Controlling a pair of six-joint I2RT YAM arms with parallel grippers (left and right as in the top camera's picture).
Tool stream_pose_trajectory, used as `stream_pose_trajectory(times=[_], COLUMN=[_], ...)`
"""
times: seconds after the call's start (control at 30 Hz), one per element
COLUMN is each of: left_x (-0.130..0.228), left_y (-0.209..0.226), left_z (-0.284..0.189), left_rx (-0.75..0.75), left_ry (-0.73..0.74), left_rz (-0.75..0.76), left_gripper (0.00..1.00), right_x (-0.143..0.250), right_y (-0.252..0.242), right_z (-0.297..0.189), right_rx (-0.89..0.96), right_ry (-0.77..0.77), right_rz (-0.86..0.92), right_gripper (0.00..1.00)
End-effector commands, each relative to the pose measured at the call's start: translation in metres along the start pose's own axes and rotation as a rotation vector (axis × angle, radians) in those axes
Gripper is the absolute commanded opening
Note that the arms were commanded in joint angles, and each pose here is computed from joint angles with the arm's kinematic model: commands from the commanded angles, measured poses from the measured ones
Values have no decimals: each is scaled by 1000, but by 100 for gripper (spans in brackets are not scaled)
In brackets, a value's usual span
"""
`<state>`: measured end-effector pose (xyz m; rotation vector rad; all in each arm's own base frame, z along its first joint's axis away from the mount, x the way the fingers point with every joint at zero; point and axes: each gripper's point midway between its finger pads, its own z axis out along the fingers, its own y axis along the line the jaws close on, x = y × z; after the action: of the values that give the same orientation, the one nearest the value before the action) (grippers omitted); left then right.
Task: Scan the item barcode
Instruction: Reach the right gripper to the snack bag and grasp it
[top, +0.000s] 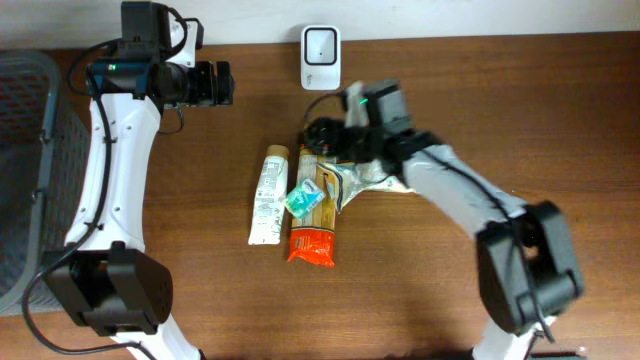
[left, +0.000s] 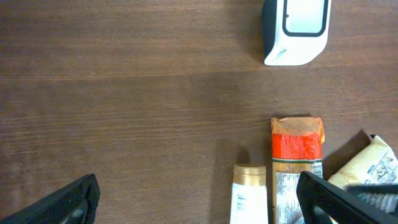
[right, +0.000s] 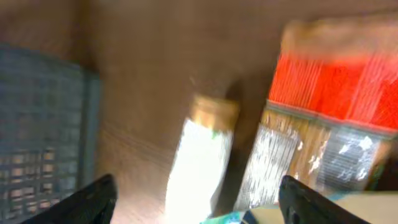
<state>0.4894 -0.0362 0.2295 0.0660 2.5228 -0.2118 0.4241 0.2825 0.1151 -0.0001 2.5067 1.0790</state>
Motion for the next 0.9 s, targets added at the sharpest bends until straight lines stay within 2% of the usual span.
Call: stream_pose_trajectory(times=[0.0,0.1,0.13,0.2,0.27,0.33,0.37,0.5,0.53,0.6,0.7,0.77,0.87], left_x=[-1,-1,-1,-1,-1,-1,-1,-1,-1,-1,-1,-1,-1], left_y=[1,1,1,1,1,1,1,1,1,1,1,1,1], left_z=[0,0,0,0,0,0,0,0,0,0,0,0,0], left_rx=[-2,-1,-1,-1,-1,-1,-1,-1,-1,-1,-1,-1,-1], left_ry=[-3,-3,-3,-3,-2,-2,-2,-2,-2,-2,-2,-2,-2], left_rz=[0,0,0,0,0,0,0,0,0,0,0,0,0], left_gripper=[99,99,99,99,99,99,99,99,99,99,99,99,99], right_x=[24,57,69,78,75,65,59,17,14,26,56,69,85], right_y=[-5,-36,-57,-77,-107,-145,-153,-125,-121,-138,-158,-162,-181], right_z=[16,3,-12,-45,-105,-151,-159,-193,-209,-212,-172,-143,-123], right_rx=[151,281,363,446,654,922,949,823,764,746,652,531,509], right_ry=[2,135,195,285,368,358,339,152,111,95,98,100,57], right_rz=[25,110,167,163,108,76,92,162,242,420,592,623,658], right_gripper=[79,77,77,77,78,82,82,82,84,86,99,99,99])
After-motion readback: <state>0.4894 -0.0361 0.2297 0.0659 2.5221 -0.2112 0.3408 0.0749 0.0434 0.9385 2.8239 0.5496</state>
